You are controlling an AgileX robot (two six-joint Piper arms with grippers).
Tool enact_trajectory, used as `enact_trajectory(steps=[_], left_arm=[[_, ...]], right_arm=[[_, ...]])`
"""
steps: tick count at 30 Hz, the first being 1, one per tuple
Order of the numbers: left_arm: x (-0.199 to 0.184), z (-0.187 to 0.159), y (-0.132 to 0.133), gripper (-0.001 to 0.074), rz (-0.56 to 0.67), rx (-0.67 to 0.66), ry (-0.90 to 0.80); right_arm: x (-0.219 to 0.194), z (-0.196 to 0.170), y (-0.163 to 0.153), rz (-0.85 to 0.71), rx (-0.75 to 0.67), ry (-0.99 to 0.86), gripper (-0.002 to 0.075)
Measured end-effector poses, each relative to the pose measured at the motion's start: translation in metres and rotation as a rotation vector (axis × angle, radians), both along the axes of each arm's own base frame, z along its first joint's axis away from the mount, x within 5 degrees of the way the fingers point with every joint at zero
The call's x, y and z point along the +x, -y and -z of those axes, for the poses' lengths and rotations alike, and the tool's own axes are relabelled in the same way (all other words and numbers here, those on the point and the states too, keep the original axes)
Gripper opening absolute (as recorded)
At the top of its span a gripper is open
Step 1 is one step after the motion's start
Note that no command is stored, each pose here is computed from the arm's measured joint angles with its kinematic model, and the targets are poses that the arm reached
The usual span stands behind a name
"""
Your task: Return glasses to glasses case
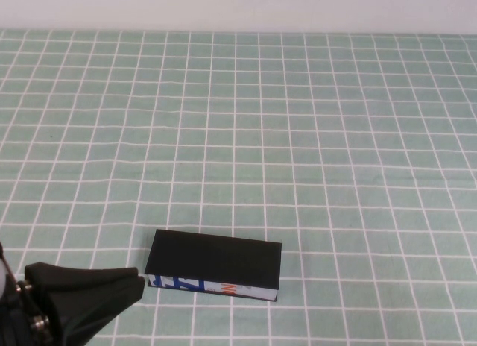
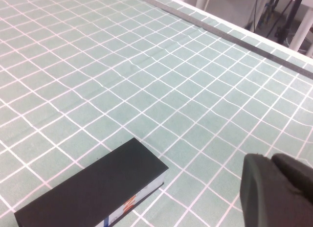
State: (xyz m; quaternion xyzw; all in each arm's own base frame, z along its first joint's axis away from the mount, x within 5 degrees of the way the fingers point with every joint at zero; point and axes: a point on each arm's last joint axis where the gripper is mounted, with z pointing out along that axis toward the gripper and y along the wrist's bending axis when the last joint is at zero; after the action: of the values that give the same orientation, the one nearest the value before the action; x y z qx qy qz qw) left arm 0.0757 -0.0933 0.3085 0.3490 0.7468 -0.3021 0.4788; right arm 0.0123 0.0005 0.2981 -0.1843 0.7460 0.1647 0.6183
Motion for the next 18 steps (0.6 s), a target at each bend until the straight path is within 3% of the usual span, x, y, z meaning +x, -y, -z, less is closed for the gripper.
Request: enact_trajectory(steps=[13, 18], left_arm=[[-0.002, 0.000, -0.002, -0.0004, -0.007, -0.011, 0.014], [-0.014, -0.005, -0.024, -0.0004, -0.104, -0.059, 0.231]], right_arm=[[0.000, 0.000, 0.000, 0.000, 0.000, 0.000, -0.0013], [0.000, 0.000, 0.000, 0.000, 0.000, -0.001, -0.0013]])
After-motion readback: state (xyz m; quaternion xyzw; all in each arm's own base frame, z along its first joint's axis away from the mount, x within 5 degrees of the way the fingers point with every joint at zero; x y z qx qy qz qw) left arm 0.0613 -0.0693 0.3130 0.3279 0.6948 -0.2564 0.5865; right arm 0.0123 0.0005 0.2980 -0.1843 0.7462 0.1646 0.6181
